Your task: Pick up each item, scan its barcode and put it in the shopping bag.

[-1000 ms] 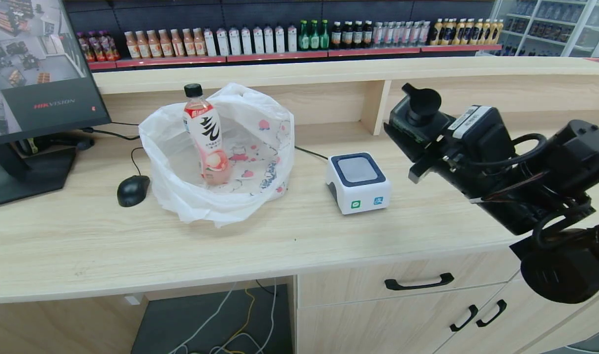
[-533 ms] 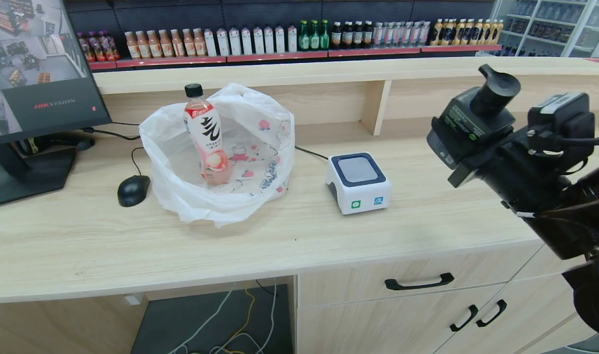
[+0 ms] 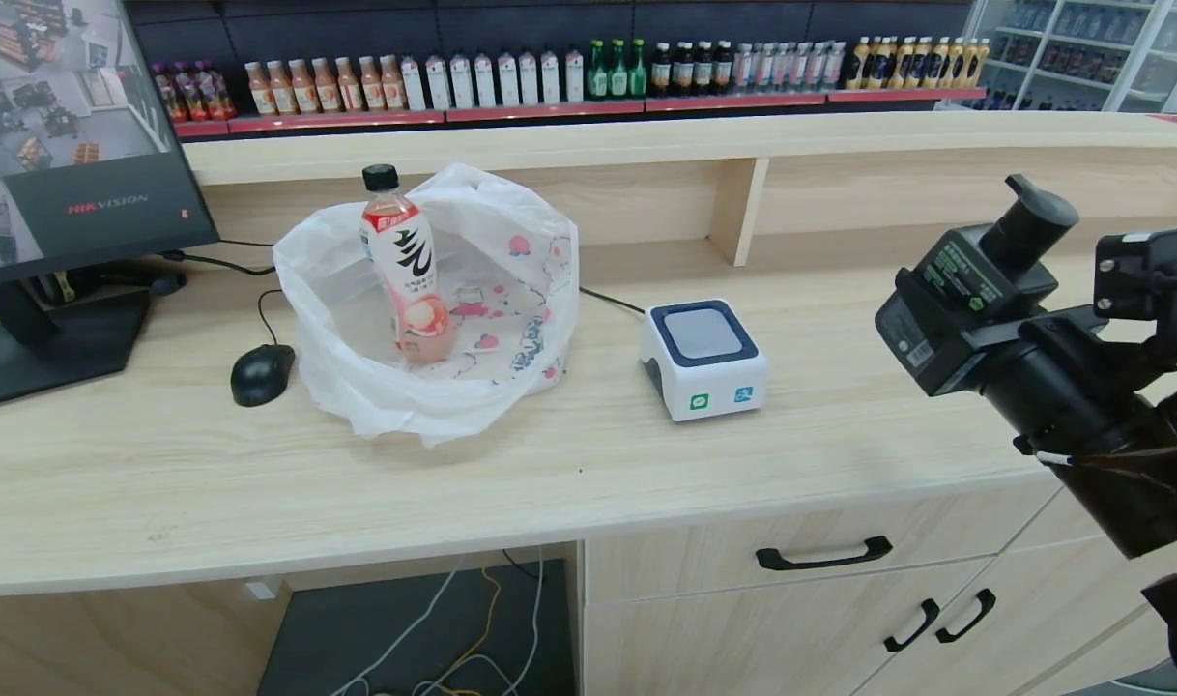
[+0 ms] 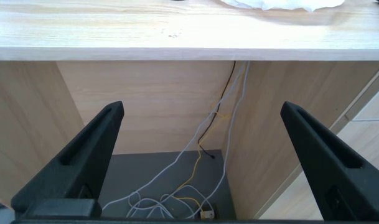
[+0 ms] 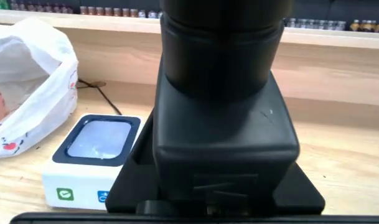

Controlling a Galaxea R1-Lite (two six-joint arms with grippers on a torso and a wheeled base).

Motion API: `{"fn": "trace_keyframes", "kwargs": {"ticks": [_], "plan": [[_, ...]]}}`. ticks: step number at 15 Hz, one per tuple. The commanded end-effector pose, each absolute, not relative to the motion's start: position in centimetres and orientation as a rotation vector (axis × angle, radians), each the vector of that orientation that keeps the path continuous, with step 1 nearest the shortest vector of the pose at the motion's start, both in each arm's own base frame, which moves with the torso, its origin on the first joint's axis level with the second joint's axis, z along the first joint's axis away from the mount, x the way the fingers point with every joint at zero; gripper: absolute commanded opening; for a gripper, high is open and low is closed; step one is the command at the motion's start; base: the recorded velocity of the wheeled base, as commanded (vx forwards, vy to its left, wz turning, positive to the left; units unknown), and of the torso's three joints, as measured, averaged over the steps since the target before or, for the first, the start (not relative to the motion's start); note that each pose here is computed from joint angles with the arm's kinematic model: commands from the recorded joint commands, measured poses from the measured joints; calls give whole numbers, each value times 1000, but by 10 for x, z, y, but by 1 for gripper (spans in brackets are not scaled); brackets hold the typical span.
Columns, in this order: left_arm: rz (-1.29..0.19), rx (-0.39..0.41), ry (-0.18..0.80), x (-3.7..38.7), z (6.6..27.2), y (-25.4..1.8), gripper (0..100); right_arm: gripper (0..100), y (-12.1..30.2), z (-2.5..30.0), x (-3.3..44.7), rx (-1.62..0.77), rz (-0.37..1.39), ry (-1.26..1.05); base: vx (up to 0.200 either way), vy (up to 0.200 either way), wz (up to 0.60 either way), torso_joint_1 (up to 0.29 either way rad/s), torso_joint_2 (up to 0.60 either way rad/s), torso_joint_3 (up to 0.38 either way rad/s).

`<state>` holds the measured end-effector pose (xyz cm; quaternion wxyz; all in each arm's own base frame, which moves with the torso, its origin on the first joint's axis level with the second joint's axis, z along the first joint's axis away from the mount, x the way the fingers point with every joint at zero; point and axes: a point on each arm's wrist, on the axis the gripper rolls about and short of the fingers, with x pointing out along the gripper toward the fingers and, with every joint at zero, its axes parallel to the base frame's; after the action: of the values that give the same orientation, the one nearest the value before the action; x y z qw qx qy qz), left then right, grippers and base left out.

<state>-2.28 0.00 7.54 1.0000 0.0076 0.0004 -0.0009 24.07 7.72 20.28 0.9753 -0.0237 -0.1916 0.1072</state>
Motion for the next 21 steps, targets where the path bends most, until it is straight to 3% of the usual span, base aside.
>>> {"fn": "trace_keyframes", "kwargs": {"ticks": [1, 5, 8, 21], "plan": [[-2, 14, 0, -23, 75, 0, 100, 0, 79, 204, 245, -33, 216, -391, 0, 0, 0, 0, 0, 0], [-2, 6, 0, -23, 75, 0, 100, 0, 87, 217, 270, -3, 206, -453, 0, 0, 0, 0, 0, 0], [0, 2, 0, -23, 75, 0, 100, 0, 110, 224, 276, 33, 237, -486, 0, 200, 0, 4, 1, 5], [0, 0, 0, -23, 75, 0, 100, 0, 117, 226, 272, 55, 264, -491, 0, 200, 0, 4, 3, 1]]}}
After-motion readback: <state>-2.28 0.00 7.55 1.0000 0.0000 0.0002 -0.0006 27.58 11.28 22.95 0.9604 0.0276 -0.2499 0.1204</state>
